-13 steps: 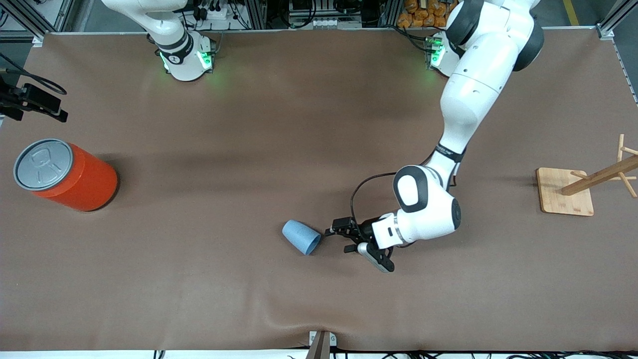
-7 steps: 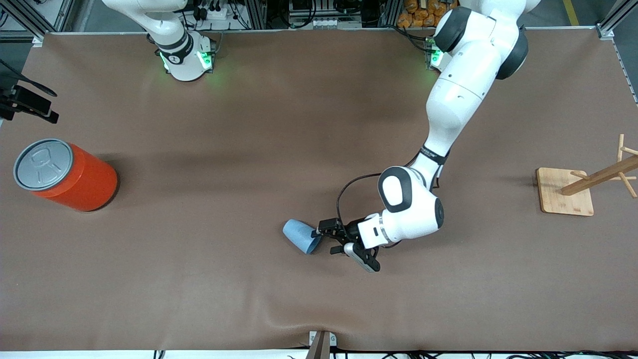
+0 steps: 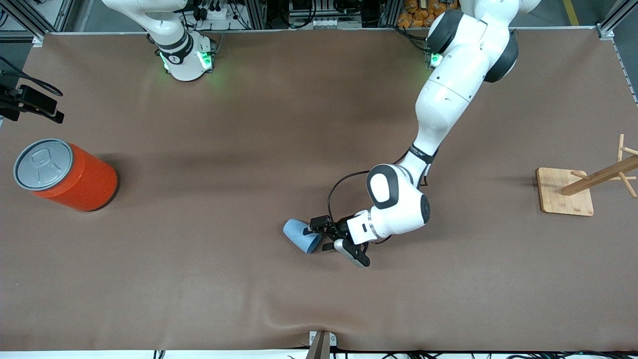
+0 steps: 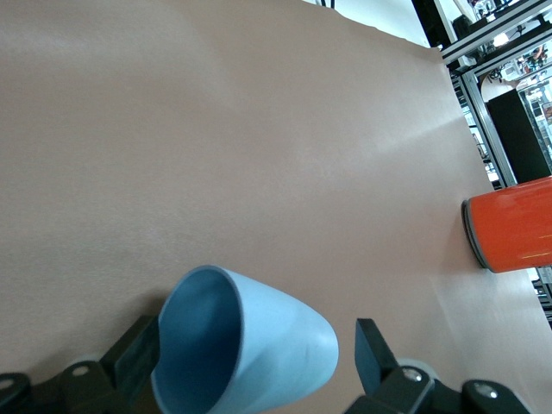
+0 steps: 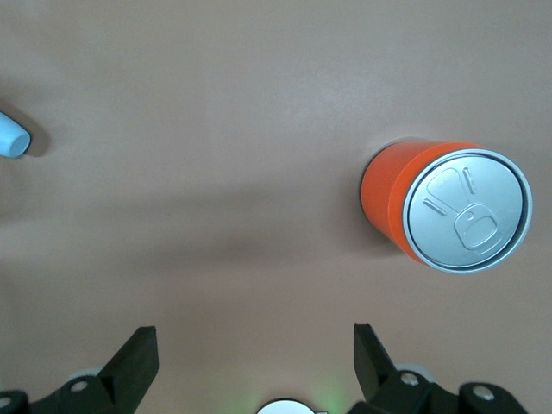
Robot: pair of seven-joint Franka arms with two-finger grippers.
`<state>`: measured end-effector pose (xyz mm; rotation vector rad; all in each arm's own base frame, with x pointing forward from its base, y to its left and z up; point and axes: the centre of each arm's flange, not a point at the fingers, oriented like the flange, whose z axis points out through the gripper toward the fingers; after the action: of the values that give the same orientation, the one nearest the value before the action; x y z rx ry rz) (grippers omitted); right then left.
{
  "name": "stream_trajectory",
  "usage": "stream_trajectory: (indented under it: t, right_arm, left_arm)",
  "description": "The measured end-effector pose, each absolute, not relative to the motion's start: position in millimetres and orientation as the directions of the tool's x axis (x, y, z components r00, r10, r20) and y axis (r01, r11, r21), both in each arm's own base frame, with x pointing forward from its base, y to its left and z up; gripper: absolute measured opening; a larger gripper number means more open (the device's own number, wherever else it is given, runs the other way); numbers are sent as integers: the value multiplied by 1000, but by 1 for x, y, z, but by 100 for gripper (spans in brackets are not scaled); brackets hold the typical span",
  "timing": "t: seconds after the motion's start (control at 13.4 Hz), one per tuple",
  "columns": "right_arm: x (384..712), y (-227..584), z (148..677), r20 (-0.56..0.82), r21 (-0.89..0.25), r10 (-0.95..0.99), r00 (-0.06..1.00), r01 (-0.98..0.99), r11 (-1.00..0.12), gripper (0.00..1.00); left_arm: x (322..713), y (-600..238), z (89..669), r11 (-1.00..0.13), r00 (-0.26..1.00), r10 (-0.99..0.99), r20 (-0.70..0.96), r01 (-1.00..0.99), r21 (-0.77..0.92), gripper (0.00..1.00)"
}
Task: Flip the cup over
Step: 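Close the left gripper on the cup's rim, then lift the cup with the left gripper and rotate it mouth up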
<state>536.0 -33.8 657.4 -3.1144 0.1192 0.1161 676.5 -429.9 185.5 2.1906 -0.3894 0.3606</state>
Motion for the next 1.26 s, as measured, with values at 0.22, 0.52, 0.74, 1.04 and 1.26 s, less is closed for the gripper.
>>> stream_trajectory:
  t: [0.22, 0.52, 0.74, 1.04, 1.26]
  right_arm:
    - [536, -34, 657, -75, -20, -76, 994, -78, -997, 100]
    - [536, -34, 657, -75, -20, -76, 994, -77, -997, 100]
    - [536, -34, 657, -76, -20, -76, 994, -77, -997, 100]
    - [536, -34, 657, -76, -20, -76, 994, -77, -997, 100]
    - [536, -34, 657, -76, -20, -76, 994, -78, -997, 100]
  left_arm:
    - [675, -436, 188, -580, 907, -150, 395, -404, 708, 100]
    - [667, -449, 189, -575, 903, -159, 398, -413, 707, 100]
    - [666, -452, 191, -578, 900, -156, 407, -417, 702, 94]
    - [670, -446, 191, -587, 899, -152, 411, -416, 694, 47]
    - [669, -445, 187, -588, 898, -157, 412, -420, 692, 21]
